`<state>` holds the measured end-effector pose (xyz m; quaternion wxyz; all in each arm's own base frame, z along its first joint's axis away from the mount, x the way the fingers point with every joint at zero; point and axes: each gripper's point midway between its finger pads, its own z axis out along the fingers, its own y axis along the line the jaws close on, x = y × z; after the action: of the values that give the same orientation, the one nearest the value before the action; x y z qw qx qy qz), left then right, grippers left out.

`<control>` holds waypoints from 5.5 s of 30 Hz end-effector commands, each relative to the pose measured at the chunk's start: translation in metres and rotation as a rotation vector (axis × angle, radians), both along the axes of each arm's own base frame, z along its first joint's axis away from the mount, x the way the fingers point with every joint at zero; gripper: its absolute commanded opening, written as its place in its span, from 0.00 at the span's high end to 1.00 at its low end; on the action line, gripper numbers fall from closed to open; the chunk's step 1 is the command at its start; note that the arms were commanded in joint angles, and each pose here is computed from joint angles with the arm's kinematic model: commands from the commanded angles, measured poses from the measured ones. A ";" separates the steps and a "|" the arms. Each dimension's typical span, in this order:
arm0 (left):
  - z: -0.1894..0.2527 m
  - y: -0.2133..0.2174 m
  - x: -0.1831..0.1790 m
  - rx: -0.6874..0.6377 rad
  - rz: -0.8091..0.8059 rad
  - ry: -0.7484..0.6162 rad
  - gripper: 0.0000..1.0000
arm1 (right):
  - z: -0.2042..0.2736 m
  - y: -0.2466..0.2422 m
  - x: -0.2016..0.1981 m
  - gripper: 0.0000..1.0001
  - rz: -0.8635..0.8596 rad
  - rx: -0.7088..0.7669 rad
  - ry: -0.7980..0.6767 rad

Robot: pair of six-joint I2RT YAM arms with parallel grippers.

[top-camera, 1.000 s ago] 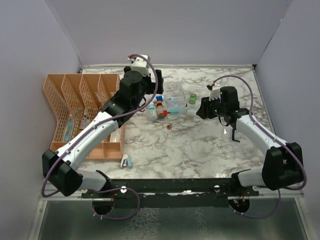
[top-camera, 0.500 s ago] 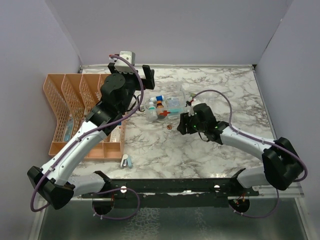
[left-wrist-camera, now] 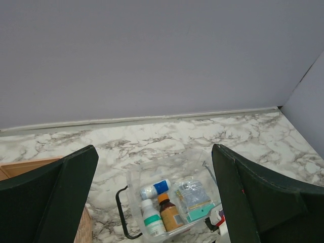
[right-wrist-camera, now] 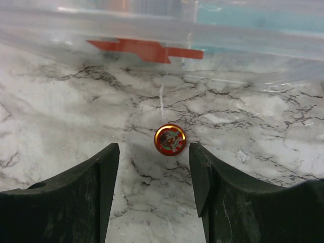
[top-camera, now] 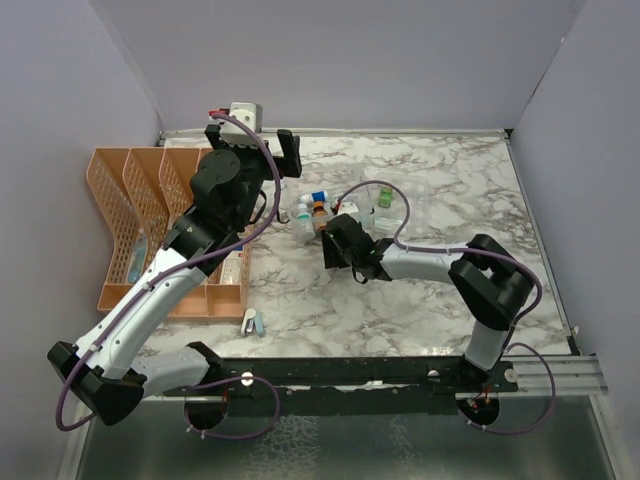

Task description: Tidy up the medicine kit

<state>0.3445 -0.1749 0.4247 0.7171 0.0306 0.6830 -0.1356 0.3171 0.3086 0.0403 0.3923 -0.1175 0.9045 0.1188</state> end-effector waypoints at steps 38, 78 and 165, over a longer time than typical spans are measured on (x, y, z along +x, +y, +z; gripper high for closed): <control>0.005 0.001 0.000 -0.014 0.005 -0.030 0.01 | -0.005 -0.029 0.013 0.73 -0.185 -0.116 -0.034; -0.015 -0.023 0.009 -0.024 -0.069 0.037 0.01 | 0.064 -0.249 0.114 0.72 -0.744 -0.031 -0.116; -0.035 -0.033 0.014 -0.032 -0.084 0.100 0.01 | 0.046 -0.199 0.164 0.54 -0.398 0.063 0.079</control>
<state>0.3626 -0.2061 0.3805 0.6720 0.0408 0.7206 -0.1658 0.4826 0.0973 0.0988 0.4037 0.0938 0.9082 0.0573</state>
